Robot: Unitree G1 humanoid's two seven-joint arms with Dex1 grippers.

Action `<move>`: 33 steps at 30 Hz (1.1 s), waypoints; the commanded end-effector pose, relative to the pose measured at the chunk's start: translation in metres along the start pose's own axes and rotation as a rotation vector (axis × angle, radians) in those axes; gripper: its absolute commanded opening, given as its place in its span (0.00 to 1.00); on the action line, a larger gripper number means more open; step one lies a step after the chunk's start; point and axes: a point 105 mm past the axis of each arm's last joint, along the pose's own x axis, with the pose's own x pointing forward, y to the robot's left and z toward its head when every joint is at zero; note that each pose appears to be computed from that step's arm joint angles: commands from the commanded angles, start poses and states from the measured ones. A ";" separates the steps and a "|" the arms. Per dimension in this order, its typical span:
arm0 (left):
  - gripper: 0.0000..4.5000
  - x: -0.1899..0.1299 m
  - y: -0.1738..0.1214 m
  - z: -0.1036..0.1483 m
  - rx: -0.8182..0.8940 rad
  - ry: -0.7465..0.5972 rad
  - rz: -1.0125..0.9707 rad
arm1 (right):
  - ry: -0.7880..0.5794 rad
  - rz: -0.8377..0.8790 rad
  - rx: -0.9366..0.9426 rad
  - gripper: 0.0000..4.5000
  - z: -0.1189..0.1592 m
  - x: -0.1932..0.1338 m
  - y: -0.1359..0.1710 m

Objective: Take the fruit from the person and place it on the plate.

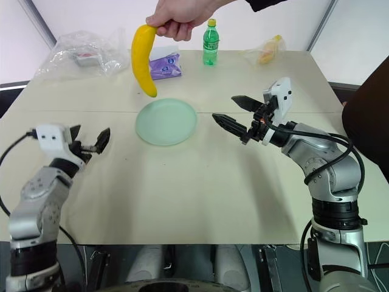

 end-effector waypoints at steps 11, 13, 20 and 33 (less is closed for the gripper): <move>1.00 0.072 -0.052 0.077 0.194 -0.044 -0.256 | -0.024 -0.050 -0.049 1.00 -0.003 0.006 0.003; 1.00 0.087 -0.056 0.071 0.199 -0.024 -0.265 | -0.027 -0.061 -0.049 1.00 -0.005 0.007 0.004; 0.88 0.111 -0.066 0.073 0.196 -0.092 -0.306 | -0.038 -0.093 -0.052 1.00 -0.007 0.006 0.007; 0.24 0.110 -0.071 0.096 0.226 -0.176 -0.323 | -0.035 -0.119 -0.050 1.00 -0.009 0.005 0.004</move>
